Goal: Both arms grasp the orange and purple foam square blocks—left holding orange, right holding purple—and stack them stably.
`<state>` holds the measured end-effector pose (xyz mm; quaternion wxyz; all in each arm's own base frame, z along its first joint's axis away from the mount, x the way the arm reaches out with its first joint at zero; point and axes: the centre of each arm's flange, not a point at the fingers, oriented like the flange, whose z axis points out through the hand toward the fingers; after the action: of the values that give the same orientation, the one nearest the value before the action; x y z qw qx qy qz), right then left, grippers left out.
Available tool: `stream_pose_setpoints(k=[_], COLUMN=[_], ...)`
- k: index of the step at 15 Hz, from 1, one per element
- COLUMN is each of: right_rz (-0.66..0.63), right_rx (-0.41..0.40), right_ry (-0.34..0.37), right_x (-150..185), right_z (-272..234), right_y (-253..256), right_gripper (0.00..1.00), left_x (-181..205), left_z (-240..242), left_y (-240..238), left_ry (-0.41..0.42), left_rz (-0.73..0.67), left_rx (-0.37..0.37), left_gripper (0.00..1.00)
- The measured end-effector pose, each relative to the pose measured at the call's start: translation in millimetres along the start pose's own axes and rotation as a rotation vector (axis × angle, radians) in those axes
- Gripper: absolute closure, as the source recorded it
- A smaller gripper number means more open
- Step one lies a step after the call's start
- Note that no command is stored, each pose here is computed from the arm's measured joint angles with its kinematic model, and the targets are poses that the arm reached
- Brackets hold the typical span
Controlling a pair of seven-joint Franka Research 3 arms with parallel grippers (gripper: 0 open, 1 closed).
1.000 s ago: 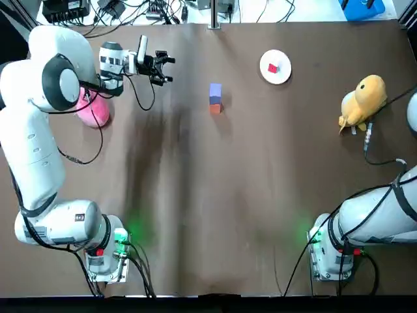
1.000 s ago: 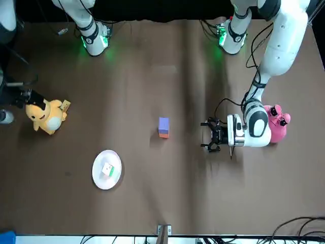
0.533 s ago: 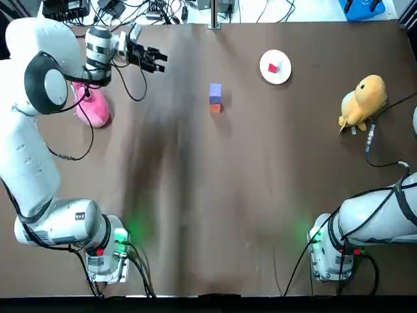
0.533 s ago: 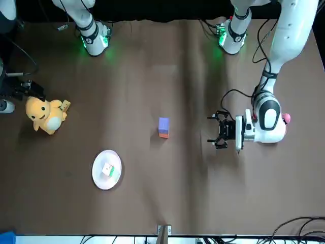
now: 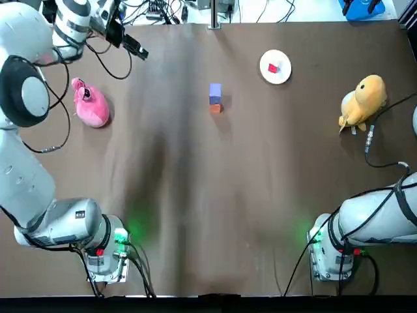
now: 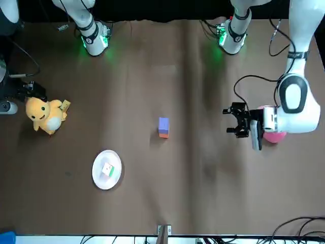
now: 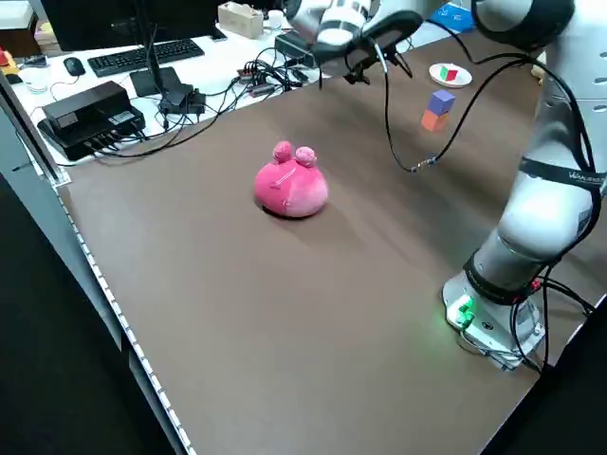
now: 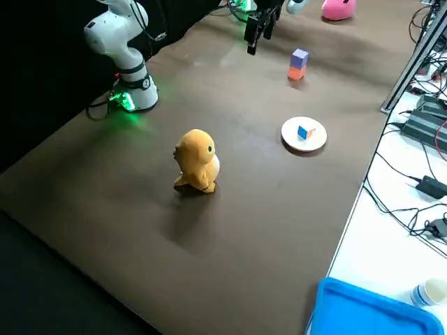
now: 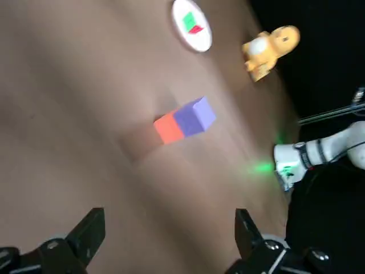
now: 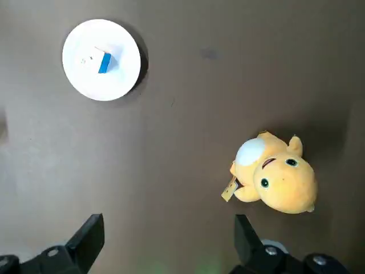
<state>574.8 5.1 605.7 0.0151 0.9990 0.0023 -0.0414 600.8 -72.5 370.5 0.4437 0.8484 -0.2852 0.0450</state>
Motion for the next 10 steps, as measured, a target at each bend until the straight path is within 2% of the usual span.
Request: stream_pose_setpoints(k=[5,10], right_rz=[-0.001,0.000], right_rx=[0.000,0.000], right_ry=[-0.001,-0.001], right_x=[0.0,0.0], right_z=[0.3,0.3], right_y=[-0.4,0.3], right_gripper=[0.00,0.00], left_x=[4.0,-4.6], left_z=[-49.7,-93.8], left_y=[49.9,97.4], left_ry=[-0.110,-0.255], left_rz=[-0.151,-0.138], left_rx=[0.238,0.546], left_gripper=[0.00,0.00])
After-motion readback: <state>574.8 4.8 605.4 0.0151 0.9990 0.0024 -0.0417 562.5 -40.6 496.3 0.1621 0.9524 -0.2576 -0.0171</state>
